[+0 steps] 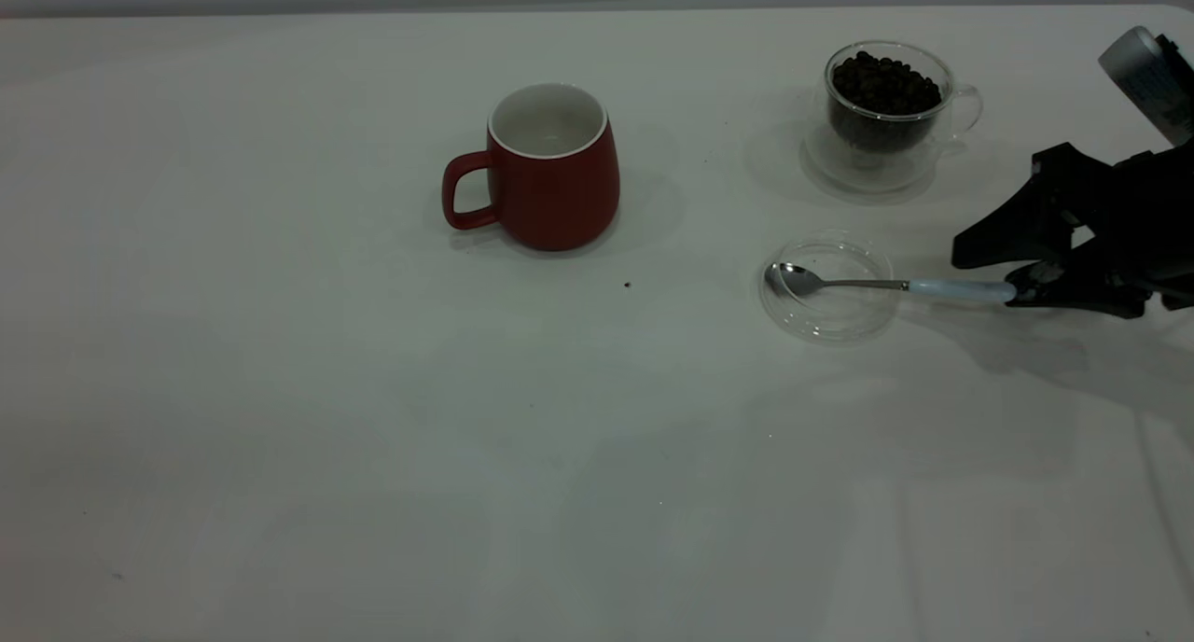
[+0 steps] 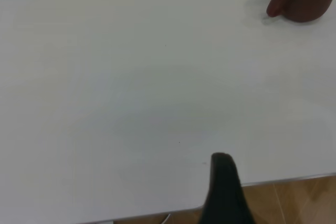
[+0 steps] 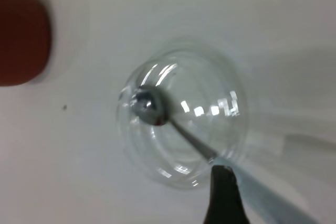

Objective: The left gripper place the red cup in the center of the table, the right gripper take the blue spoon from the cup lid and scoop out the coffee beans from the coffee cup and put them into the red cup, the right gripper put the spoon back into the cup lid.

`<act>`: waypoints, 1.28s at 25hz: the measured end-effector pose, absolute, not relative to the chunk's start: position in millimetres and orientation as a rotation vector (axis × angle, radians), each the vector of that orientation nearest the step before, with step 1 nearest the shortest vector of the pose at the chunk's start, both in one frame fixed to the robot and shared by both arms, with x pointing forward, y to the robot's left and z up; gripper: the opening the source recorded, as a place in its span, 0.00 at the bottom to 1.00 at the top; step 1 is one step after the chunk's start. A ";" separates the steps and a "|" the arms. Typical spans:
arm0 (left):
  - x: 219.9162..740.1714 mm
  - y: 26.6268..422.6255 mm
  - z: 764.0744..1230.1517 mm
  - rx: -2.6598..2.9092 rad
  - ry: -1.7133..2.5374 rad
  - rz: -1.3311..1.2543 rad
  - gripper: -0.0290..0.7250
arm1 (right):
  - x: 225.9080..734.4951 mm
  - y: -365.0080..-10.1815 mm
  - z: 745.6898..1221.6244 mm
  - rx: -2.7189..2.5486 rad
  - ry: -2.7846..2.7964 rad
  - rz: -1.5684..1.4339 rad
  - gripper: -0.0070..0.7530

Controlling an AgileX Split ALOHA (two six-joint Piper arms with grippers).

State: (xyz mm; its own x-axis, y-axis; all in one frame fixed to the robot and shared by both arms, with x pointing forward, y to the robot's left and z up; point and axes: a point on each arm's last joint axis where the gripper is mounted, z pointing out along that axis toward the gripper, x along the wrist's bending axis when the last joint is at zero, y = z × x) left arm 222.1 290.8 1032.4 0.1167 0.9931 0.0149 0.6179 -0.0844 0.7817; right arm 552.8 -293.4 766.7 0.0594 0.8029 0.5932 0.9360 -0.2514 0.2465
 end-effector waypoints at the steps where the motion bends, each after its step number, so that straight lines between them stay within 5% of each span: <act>1: 222.1 290.8 1032.4 1.775 1.568 0.771 0.82 | 554.4 -294.7 769.8 -2.137 -1.797 -0.963 0.75; 8: 222.1 290.8 1032.4 1.775 1.568 0.771 0.82 | 574.2 -307.7 836.7 -2.254 -1.961 -1.088 0.75; 12: 222.1 290.8 1032.4 1.775 1.568 0.771 0.82 | 572.9 -303.2 952.5 -2.274 -2.026 -1.483 0.75; 18: 222.1 290.8 1032.4 1.775 1.568 0.771 0.82 | 478.1 -276.2 1104.7 -1.976 -2.234 -1.905 0.75; 26: 222.1 290.8 1032.4 1.775 1.568 0.771 0.82 | 325.1 -286.6 1118.8 -2.244 -2.546 -1.100 0.75; 32: 222.1 290.8 1032.4 1.777 1.567 0.772 0.82 | 254.3 -299.5 1115.9 -2.626 -2.483 -1.157 0.75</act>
